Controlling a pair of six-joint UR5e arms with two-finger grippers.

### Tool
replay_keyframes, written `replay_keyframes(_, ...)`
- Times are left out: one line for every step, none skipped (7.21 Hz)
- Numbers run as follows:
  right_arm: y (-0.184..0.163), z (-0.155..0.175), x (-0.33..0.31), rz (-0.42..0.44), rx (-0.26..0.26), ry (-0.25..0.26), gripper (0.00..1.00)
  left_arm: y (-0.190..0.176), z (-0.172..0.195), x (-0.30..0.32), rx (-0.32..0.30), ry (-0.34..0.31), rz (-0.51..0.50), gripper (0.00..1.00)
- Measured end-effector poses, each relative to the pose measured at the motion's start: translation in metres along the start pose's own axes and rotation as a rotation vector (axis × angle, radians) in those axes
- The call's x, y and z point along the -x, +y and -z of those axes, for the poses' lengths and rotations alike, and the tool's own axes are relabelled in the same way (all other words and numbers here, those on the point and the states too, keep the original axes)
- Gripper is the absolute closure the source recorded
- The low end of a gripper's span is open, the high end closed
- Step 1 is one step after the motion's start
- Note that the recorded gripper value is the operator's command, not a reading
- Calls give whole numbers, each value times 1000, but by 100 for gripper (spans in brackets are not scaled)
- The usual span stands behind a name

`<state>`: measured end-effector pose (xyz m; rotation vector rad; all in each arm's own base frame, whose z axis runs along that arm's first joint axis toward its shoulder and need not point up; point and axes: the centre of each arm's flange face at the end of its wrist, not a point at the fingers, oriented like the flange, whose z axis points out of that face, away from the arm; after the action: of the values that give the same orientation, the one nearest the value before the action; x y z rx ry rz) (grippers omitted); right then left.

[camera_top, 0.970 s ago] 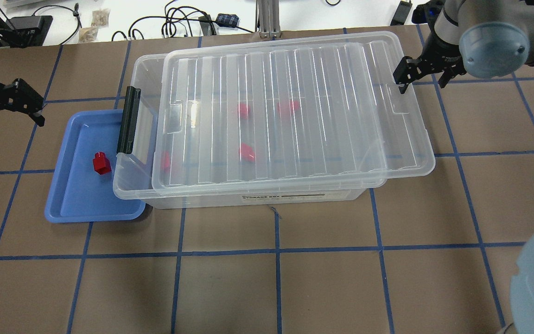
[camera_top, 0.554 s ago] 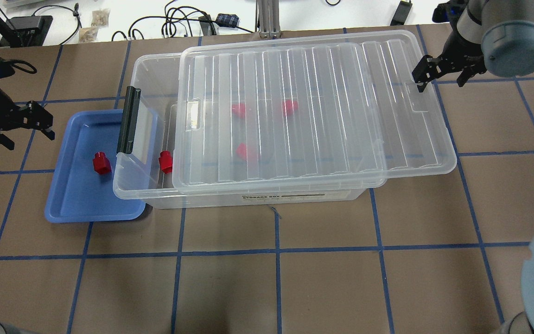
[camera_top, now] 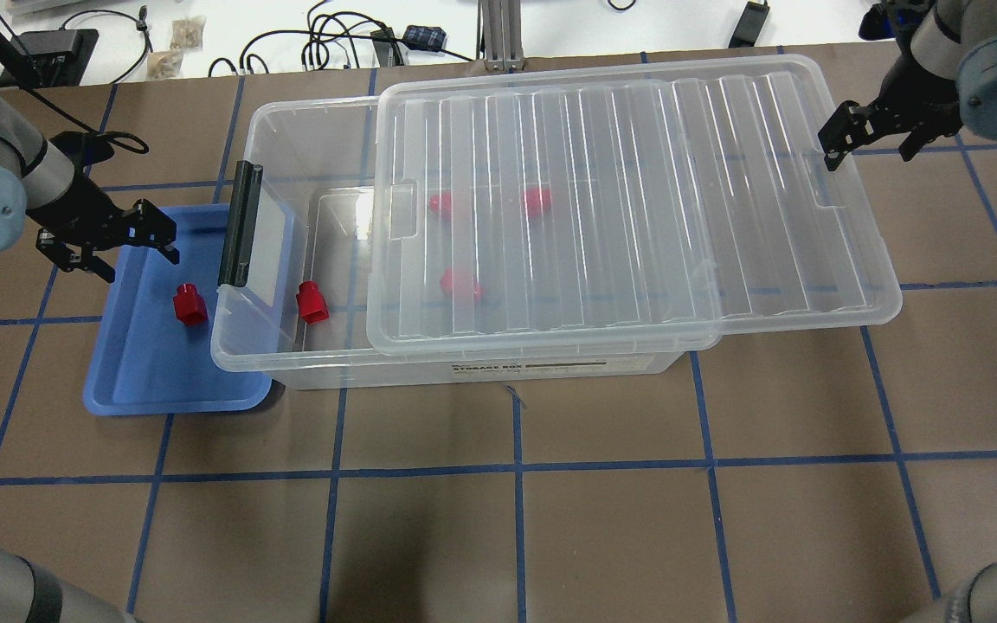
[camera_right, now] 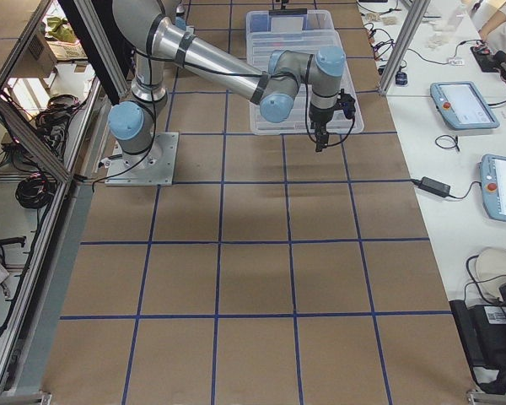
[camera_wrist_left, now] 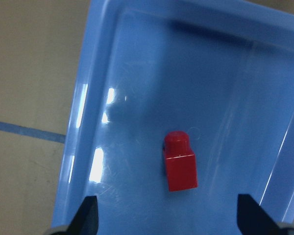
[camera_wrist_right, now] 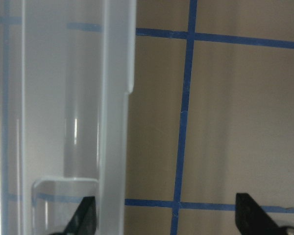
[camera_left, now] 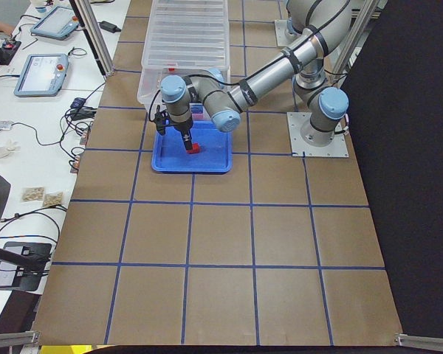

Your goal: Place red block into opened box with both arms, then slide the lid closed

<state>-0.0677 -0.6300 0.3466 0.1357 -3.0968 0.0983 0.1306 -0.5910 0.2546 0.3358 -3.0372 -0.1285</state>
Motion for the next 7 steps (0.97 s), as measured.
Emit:
replay_keyframes(2,2,-8,3,-3,2,0,-5,-16,-1,18,5,-1,0)
replay_keyframes(4,4,-15,4,-5,6,0,-9,-30,-2,34,9,0,0)
replay_keyframes(6,5,-22,6,-6,8,0,-12,-43,-2,52,13,0,2)
replay_keyframes(8,5,-27,6,-5,8,0,-13,-53,-2,69,17,0,6)
replay_keyframes(8,5,-29,6,-4,8,0,-13,-63,-2,85,21,1,20)
replay_keyframes(9,5,-30,6,-4,8,0,-12,-70,-1,99,24,1,55)
replay_keyframes(9,5,-31,6,-4,8,0,-11,-75,-1,109,26,2,97)
